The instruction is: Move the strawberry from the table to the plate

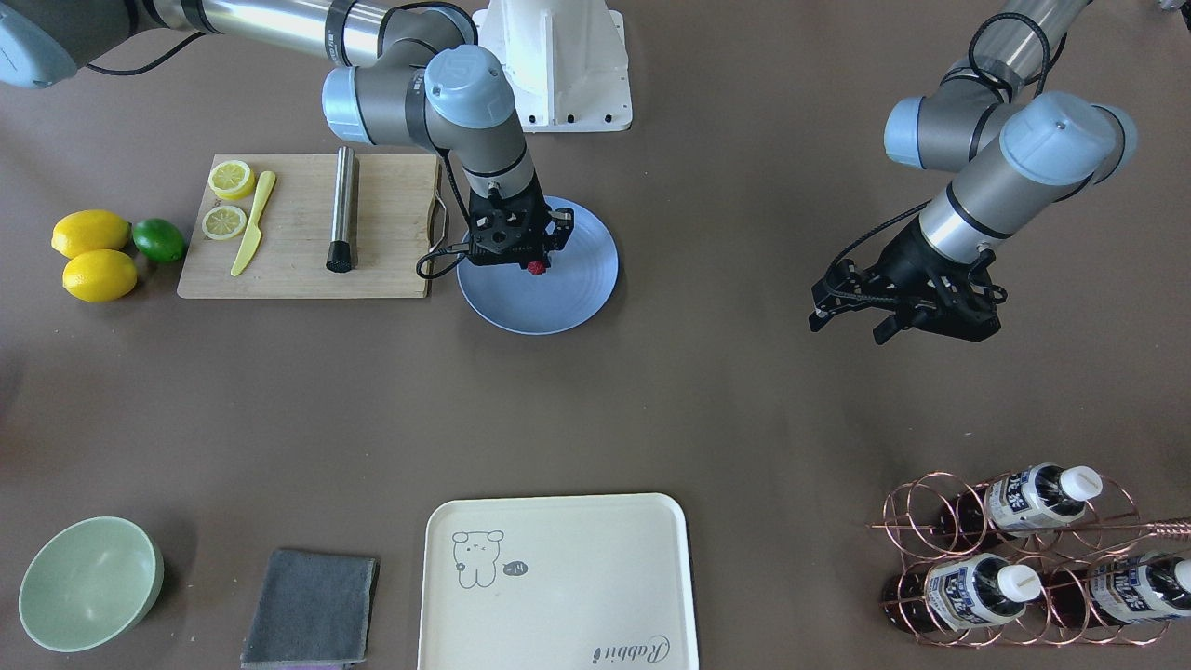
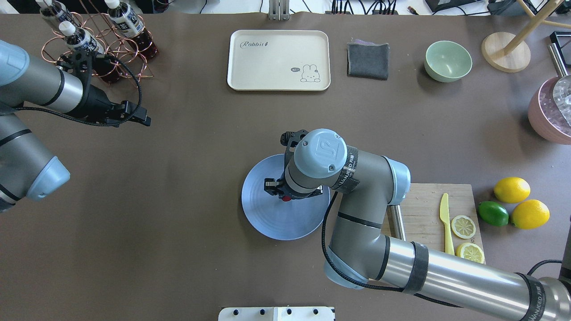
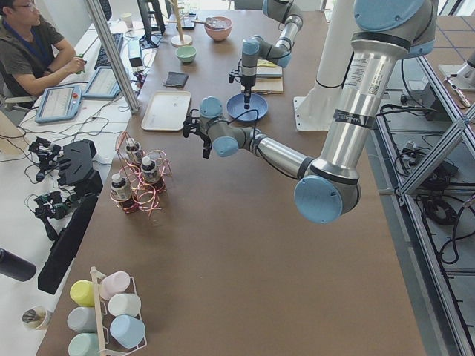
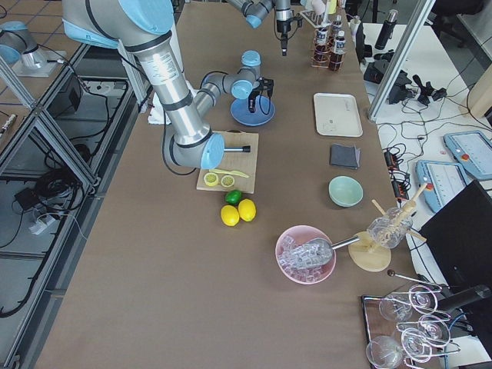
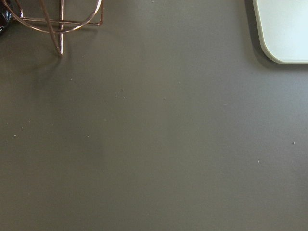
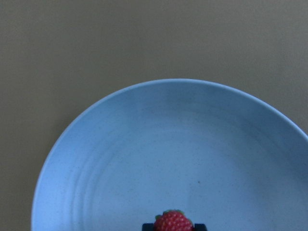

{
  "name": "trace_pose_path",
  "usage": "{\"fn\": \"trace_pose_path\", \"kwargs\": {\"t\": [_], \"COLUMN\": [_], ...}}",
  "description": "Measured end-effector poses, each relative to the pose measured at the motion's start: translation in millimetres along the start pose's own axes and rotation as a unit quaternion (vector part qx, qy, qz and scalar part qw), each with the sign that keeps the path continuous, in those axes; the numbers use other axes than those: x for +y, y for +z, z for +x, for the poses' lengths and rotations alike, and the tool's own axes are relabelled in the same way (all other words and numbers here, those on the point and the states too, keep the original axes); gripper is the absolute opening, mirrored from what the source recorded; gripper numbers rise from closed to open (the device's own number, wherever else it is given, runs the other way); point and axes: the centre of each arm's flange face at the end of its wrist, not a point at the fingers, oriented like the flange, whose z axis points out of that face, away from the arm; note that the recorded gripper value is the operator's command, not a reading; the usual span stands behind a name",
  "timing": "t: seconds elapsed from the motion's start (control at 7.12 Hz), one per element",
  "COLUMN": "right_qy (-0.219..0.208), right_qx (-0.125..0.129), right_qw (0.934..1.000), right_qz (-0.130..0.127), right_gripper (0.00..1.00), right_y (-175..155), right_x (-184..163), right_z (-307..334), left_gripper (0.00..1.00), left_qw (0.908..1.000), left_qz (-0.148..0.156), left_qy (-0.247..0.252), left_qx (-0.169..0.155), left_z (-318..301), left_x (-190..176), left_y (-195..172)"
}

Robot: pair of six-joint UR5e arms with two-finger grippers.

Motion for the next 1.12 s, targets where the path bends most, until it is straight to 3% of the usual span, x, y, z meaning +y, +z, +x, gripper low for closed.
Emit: {"fn": "trace_pose_path", "kwargs": {"t": [0.14,0.28,0.7,0.84,1.12], "right_qy": [0.001,0.001,0.002,0.009,0.016], "right_qx": [0.001,0.002,-0.006,-0.017,-0.031], "right_qw": [1.0,1.0,1.0,0.9998,0.9994], "right_qz": [0.0,-0.001,0.004,0.011,0.007], "right_gripper": [0.55,1.0,1.0,1.0,1.0], "right_y": [0.9,1.8,-10.4,-36.3,-107.2], "right_x": [0.2,0.7,-3.7,-18.8,-82.3], "right_z": [0.9,1.6,2.2,15.6,108.5], "left_gripper": [0.97,0.97,0.97,0.97,0.97], "left_qw": [1.0,1.0,1.0,1.0,0.9997], "left_qz": [0.0,0.0,0.002,0.002,0.0], "left_qy": [0.0,-0.001,-0.002,-0.007,-0.01], "left_qx": [0.0,0.0,-0.001,-0.003,-0.022], "left_z": [-0.1,-0.2,-1.5,-5.6,-34.4], "left_x": [-0.1,-0.2,-2.5,-7.8,-34.3], "left_y": [0.1,0.3,-1.8,-8.4,-43.5]}}
